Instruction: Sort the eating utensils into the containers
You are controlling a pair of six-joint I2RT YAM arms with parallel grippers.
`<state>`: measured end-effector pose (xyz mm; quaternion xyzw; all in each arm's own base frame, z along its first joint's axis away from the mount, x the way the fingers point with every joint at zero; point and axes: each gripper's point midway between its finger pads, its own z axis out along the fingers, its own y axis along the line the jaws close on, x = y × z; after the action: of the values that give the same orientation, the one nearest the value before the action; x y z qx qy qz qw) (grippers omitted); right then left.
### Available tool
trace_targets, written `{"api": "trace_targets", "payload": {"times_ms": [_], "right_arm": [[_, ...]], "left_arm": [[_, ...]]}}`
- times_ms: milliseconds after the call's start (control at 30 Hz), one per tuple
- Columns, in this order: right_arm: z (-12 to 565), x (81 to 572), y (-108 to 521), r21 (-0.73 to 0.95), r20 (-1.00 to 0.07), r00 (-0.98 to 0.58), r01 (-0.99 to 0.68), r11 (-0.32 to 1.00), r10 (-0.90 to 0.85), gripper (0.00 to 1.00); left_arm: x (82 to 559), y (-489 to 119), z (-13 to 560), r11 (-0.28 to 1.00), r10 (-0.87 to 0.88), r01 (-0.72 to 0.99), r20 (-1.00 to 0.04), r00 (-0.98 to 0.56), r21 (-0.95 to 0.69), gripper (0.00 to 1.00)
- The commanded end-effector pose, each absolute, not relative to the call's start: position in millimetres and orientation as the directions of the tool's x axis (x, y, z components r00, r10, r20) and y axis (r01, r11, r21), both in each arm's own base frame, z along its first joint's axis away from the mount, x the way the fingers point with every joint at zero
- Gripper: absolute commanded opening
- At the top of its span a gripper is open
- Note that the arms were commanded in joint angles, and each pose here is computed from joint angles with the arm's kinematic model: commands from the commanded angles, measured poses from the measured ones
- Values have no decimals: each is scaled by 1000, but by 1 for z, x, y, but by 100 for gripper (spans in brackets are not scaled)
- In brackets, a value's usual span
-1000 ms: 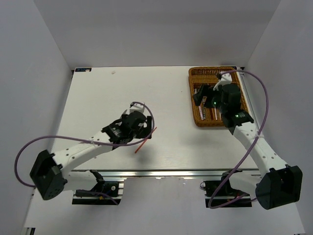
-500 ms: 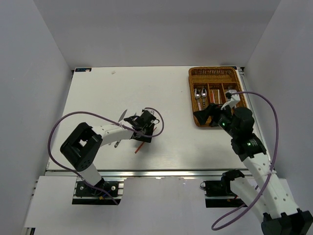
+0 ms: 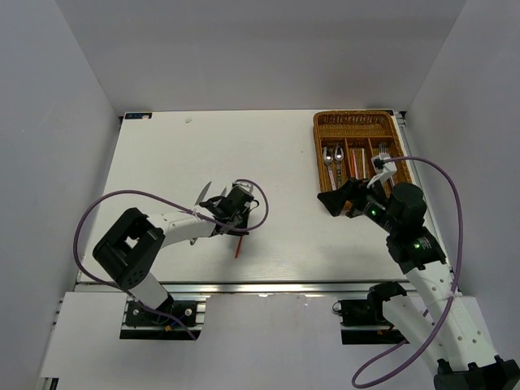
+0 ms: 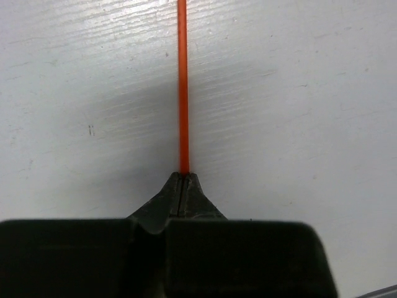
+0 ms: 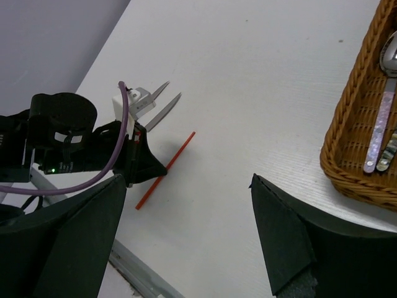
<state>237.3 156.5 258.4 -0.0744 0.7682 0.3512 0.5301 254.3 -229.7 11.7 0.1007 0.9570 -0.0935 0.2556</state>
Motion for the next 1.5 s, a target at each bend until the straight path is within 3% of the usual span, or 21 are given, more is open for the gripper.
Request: {"api": "trace_targets", "payload": {"times_ms": [0, 233, 333, 500, 633, 767, 800, 867, 933, 967, 1033, 1133, 1267, 1467], "right_arm": [[265, 231, 167, 491, -858, -432, -535, 687, 277, 88], [220, 244, 165, 564, -785, -536, -408, 718, 311, 89], [190, 247, 171, 637, -715, -599, -346, 688, 361, 89], [161, 251, 180, 744, -596, -657, -236, 625, 462, 89], [173, 257, 210, 808, -552, -665, -275, 521, 504, 87], [171, 271, 221, 795, -551, -653, -219, 566, 520, 86], [171, 272, 222, 797, -543, -655, -206, 567, 525, 87], [166, 275, 224, 776, -556, -650, -184, 603, 517, 87], [164, 277, 225, 736, -589, -643, -175, 654, 490, 89], [159, 278, 220, 719, -598, -637, -157, 677, 487, 89], [152, 275, 216, 703, -603, -640, -144, 697, 476, 89], [145, 276, 202, 661, -634, -610, -109, 742, 475, 89], [147, 274, 193, 622, -671, -591, -118, 774, 448, 89], [161, 270, 182, 561, -727, -562, -155, 813, 394, 89]], "left_arm": [[202, -208, -30, 966, 186, 232, -316, -930, -113, 0], [233, -220, 26, 978, 82, 163, -485, -871, -129, 0], [244, -232, 70, 962, -9, 151, -577, -817, -228, 0], [243, -253, 97, 917, -50, 200, -597, -800, -344, 0], [225, -287, 119, 805, -58, 295, -564, -824, -515, 0], [234, -291, 133, 798, -96, 295, -595, -798, -525, 0], [232, -286, 128, 819, -80, 282, -586, -807, -500, 5], [237, -274, 122, 870, -67, 244, -595, -801, -427, 36], [234, -272, 118, 890, -43, 239, -595, -803, -388, 44], [235, -263, 113, 922, -26, 212, -596, -803, -325, 59], [227, -265, 108, 938, 27, 224, -588, -808, -265, 72], [215, -266, 94, 954, 131, 256, -556, -821, -154, 83], [205, -261, 70, 960, 203, 272, -501, -841, -67, 83], [200, -250, 44, 957, 273, 289, -430, -861, 29, 62]]}}
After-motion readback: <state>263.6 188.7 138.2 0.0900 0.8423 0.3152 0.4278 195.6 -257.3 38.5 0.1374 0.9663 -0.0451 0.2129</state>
